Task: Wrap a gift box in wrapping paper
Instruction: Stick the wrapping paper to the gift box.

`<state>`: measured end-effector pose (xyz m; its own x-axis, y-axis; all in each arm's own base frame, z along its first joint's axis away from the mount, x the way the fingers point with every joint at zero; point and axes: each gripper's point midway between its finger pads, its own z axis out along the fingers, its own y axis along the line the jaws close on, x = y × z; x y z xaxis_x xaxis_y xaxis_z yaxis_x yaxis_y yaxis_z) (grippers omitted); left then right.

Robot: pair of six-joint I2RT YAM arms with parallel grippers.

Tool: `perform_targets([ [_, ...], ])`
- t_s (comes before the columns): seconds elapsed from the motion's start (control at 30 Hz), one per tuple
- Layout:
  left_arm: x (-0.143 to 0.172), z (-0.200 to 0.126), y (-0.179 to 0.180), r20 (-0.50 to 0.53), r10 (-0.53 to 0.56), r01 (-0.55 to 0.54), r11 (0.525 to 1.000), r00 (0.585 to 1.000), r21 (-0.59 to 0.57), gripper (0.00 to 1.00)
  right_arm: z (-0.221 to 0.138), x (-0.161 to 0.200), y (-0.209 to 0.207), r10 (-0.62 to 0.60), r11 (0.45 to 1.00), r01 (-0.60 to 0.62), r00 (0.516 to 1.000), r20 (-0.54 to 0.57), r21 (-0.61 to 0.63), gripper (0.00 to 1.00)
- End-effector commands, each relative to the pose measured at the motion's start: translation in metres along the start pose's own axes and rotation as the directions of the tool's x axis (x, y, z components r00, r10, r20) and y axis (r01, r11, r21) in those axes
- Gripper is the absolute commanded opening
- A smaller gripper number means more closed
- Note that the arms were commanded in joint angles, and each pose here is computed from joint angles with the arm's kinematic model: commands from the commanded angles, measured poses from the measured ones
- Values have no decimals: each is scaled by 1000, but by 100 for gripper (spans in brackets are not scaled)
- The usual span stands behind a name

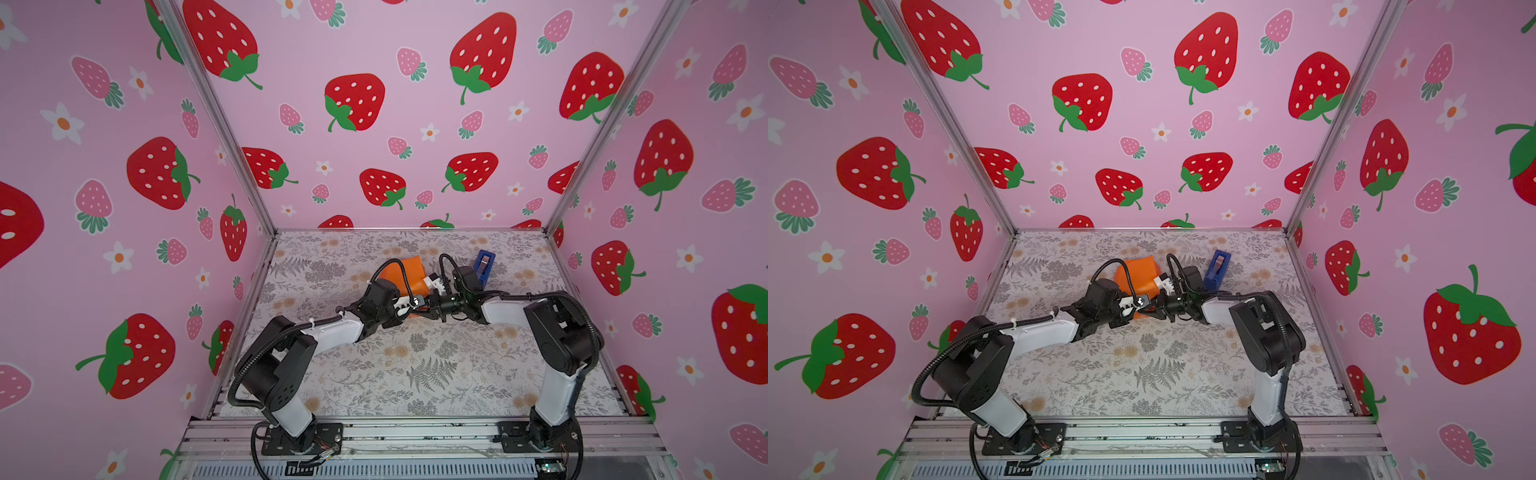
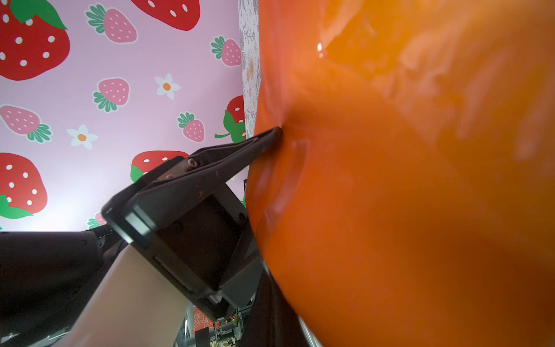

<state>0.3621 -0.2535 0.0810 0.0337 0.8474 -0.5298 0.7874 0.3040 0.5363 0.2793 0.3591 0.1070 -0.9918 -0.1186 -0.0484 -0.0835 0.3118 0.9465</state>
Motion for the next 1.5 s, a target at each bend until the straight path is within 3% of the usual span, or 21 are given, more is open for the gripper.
perform_targets([
  [0.0,40,7,-43,-134,-7,28,987,991,161,45,-1,0,2,-13,1000,12,1000,21,21,0],
  [0.43,40,7,-44,-134,-6,28,986,991,163,44,-1,-2,8,-27,999,26,999,34,39,2],
  [0.6,40,7,-43,-135,-7,29,986,991,163,44,0,-2,7,-21,999,19,999,38,47,14],
  [0.9,40,7,-44,-135,-8,31,986,991,166,44,0,-3,6,-11,998,8,999,48,57,20],
  [1.3,42,9,-45,-141,-7,31,985,990,168,43,-5,-1,12,-19,997,16,998,53,69,44],
  [1.47,42,9,-46,-139,-6,30,985,990,170,42,-5,-2,14,-26,997,22,998,54,68,46],
])
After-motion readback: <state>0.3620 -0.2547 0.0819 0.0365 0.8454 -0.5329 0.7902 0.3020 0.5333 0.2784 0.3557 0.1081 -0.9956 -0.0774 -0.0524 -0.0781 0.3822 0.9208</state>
